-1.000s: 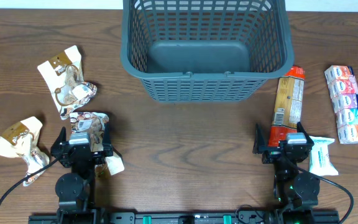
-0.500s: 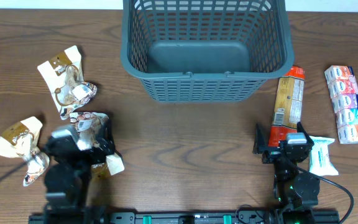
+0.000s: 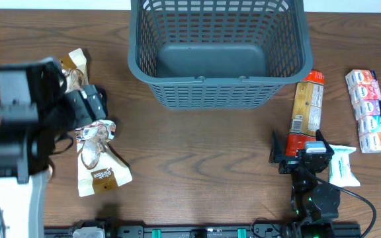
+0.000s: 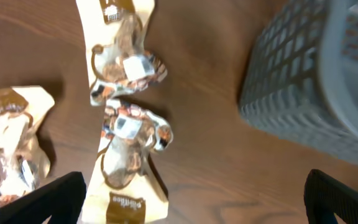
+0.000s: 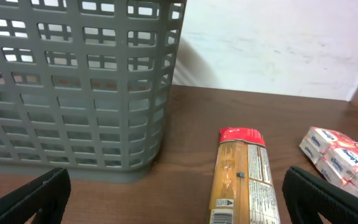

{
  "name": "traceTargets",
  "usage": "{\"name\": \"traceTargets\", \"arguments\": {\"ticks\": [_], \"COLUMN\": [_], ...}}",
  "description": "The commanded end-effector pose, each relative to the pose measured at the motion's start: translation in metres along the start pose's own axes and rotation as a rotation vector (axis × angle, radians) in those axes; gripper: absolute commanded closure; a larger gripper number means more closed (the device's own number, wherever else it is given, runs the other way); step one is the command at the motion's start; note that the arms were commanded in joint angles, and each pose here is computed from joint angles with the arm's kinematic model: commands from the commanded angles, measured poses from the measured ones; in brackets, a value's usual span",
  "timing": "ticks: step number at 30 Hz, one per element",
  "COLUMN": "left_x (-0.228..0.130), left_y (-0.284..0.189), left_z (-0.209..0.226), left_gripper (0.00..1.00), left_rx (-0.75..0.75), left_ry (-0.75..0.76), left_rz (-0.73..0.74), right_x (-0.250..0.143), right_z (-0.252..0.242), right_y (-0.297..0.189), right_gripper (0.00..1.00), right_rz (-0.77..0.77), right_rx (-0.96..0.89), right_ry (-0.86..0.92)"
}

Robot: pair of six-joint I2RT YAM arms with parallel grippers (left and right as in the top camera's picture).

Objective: Pack container
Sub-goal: 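Grasp the nearest brown-and-white snack bag with the left gripper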

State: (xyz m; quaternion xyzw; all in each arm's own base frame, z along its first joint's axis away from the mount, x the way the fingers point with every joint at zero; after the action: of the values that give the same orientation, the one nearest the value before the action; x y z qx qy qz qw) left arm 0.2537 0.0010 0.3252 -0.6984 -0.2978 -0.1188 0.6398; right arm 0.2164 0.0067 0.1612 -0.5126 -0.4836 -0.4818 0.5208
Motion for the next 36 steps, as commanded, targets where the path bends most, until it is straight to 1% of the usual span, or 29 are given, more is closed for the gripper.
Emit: {"name": "traceTargets", "arguments": {"ticks": [1, 3, 5, 8, 13, 18, 21, 25, 28, 35, 36], "left_x": [-0.006, -0.013, -0.021, -0.032, -0.059, -0.106, -0.133, -0.164, -0.182, -0.209, -0.211], "left_y": [0.015, 0.023, 0.034, 0.052, 0.094, 0.144, 0.168, 0.189, 0.199, 0.216, 0.217], "left_z": [0.006, 0.021, 0.028, 0.038, 0.044, 0.041, 0.043, 0.050, 0.056, 0.069, 0.070], "left_gripper": [0.01, 0.01, 0.01, 0.01, 0.01, 0.02, 0.01, 0.01, 0.01, 0.01, 0.02], "left_rx": [0.055, 0.148, 0.194, 0.247, 0.244, 0.156, 0.125, 0.134, 0.140, 0.184, 0.185], "left_ry": [0.058, 0.061, 0.066, 0.075, 0.076, 0.060, 0.050, 0.011, 0.009, -0.020, -0.021], "left_rz": [0.094, 0.156, 0.219, 0.245, 0.288, 0.379, 0.409, 0.431, 0.441, 0.436, 0.439], "right_x": [-0.001, -0.001, -0.001, -0.001, -0.001, -0.001, -0.001, -0.001, -0.001, -0.001, -0.001], "right_z": [0.001, 0.001, 0.001, 0.001, 0.001, 0.001, 0.001, 0.001, 0.001, 0.001, 0.001], "right_y": [0.000, 0.000, 0.000, 0.000, 0.000, 0.000, 0.000, 0.000, 0.000, 0.000, 0.000], "right_gripper": [0.01, 0.01, 0.01, 0.01, 0.01, 0.01, 0.01, 0.01, 0.01, 0.01, 0.01], "right_rz": [0.001, 0.001, 0.001, 0.001, 0.002, 0.001, 0.001, 0.001, 0.001, 0.000, 0.000], "right_rx": [0.003, 0.003, 0.003, 0.003, 0.003, 0.003, 0.003, 0.003, 0.004, 0.004, 0.003], "right_ry": [-0.001, 0.010, 0.009, 0.010, 0.010, 0.010, 0.010, 0.010, 0.010, 0.021, 0.021]}}
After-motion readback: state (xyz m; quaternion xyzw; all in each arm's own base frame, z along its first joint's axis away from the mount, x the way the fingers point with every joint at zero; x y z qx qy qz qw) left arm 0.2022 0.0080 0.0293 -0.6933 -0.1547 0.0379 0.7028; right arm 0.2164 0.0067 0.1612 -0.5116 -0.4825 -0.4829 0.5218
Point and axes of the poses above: each gripper's point midway between its finger pads, its own y axis out along the fingers, its own z axis along the line the jaws close on, x = y × z, the point moved 3 cm from there along -y, back along the fingers, and after that the axes turned 4 degrees about y, right-handed, at the moved point
